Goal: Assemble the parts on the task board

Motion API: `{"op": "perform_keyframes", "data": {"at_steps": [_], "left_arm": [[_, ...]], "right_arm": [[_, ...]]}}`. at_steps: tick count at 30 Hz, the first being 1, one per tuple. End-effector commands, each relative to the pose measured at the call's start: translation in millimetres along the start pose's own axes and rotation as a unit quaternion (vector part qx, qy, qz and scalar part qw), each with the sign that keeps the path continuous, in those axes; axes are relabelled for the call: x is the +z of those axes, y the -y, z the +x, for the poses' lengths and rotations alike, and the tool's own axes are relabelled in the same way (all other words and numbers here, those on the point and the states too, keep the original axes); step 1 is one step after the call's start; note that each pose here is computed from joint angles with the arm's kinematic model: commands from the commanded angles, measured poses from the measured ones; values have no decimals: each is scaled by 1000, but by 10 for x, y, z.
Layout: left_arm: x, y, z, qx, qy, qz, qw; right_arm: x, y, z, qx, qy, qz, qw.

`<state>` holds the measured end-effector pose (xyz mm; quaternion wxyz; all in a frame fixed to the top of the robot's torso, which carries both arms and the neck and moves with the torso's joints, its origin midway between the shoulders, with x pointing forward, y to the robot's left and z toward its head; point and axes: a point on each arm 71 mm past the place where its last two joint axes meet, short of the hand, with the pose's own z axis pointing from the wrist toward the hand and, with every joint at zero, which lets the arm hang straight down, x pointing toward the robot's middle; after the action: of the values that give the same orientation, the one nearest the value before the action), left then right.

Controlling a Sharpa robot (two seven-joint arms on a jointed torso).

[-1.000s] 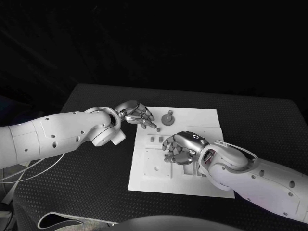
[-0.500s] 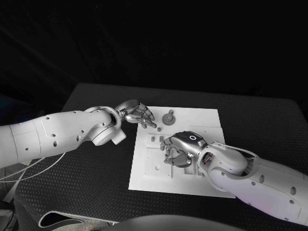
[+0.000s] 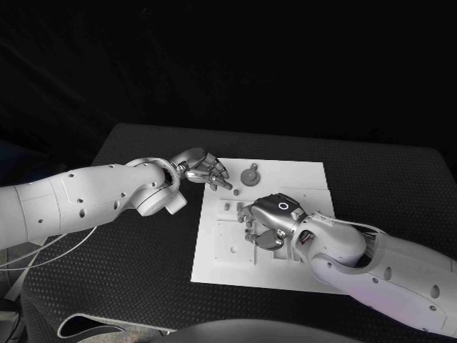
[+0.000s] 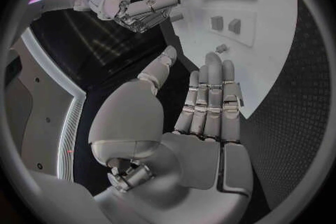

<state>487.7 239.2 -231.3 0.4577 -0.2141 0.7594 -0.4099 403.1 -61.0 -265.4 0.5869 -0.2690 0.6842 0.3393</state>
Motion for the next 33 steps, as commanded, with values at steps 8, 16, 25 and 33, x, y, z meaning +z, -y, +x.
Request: {"op": "perform_keyframes", "data": {"at_steps": [8,16,25,33], "left_arm": [[3,16,7,0,-6,6,1000],[4,18,9,-1,-6,6,1000],[5,21,13,-1,-6,6,1000],[5,19,12,-1,-6,6,1000]], "right_arm": [[4,28,3,-24,3,7,1000],[26,48,46,-30,-24,8,999],[64,33,49,-31,-28,6,999],[82,22,58,-33,-33,4,999]]}}
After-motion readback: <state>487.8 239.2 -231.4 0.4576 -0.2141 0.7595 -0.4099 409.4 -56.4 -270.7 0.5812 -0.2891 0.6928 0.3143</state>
